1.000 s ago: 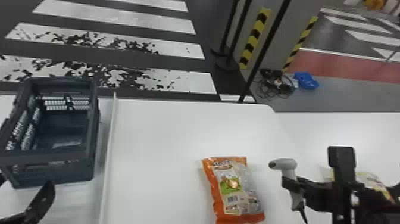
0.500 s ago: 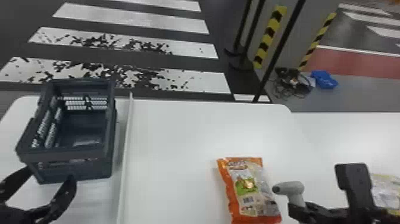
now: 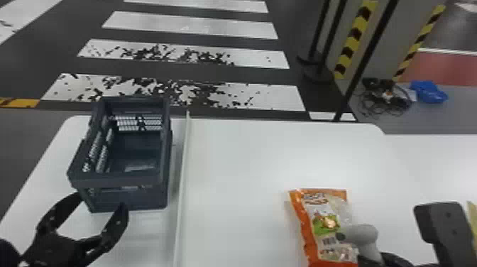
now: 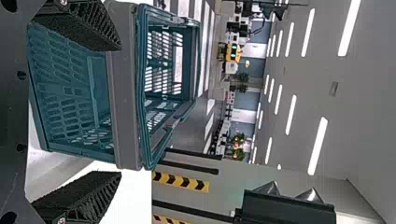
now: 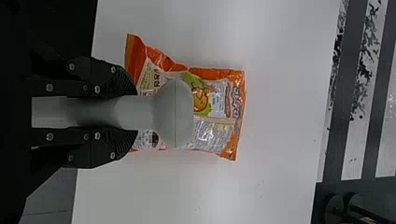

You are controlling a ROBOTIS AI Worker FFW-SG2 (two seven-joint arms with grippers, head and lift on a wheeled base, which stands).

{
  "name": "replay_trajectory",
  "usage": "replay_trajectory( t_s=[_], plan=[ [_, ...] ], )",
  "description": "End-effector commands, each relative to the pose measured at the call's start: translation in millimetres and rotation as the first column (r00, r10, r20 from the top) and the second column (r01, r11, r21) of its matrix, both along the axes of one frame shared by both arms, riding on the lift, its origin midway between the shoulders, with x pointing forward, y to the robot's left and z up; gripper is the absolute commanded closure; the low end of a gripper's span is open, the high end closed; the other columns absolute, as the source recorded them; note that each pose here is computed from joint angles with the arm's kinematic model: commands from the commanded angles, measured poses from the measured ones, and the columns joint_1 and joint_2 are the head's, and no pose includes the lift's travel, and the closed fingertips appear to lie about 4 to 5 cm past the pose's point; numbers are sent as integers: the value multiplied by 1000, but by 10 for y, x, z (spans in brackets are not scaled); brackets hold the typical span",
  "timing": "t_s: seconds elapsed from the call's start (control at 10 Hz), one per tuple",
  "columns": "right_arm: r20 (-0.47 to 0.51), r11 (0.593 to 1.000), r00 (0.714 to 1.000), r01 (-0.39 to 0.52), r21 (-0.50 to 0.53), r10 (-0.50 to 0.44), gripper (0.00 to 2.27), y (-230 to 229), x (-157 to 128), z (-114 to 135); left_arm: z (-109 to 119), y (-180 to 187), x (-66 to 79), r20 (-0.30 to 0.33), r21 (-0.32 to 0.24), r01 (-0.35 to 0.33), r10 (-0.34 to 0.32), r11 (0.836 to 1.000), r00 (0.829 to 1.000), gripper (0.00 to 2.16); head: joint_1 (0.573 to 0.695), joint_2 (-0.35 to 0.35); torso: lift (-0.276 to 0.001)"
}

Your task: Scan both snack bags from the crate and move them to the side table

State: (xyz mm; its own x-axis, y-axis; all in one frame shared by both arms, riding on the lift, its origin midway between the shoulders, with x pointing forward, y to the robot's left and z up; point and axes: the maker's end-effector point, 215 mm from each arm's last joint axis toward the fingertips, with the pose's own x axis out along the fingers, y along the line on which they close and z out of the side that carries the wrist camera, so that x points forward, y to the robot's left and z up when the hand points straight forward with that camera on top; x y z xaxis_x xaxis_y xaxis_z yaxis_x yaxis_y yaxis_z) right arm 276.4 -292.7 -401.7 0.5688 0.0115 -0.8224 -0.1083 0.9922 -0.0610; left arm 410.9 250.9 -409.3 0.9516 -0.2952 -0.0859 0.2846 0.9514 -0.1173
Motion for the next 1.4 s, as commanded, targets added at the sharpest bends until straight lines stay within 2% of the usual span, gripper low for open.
replay_trajectory(
  t_s=[0.0,0.3,1.0,1.3],
  plan=[
    [2,999,999,-38,-2,38,2243,195,5,6,0,0,4,1,-1,-1,1,1000,1000,39,695,-71,-99],
    [-8,994,997,-71,-83,70,2243,312,-16,-58,3,22,-4,6,-1,-4,4,1000,1000,39,695,-29,-99],
    [-45,992,996,-86,-93,82,2243,376,-116,-197,9,28,-9,14,-7,-9,10,1000,1000,39,695,-1,-99],
    [-13,991,997,-72,-112,71,2243,287,-27,-79,-2,14,-14,12,-9,-8,8,1000,1000,39,695,-9,-99]
  ],
)
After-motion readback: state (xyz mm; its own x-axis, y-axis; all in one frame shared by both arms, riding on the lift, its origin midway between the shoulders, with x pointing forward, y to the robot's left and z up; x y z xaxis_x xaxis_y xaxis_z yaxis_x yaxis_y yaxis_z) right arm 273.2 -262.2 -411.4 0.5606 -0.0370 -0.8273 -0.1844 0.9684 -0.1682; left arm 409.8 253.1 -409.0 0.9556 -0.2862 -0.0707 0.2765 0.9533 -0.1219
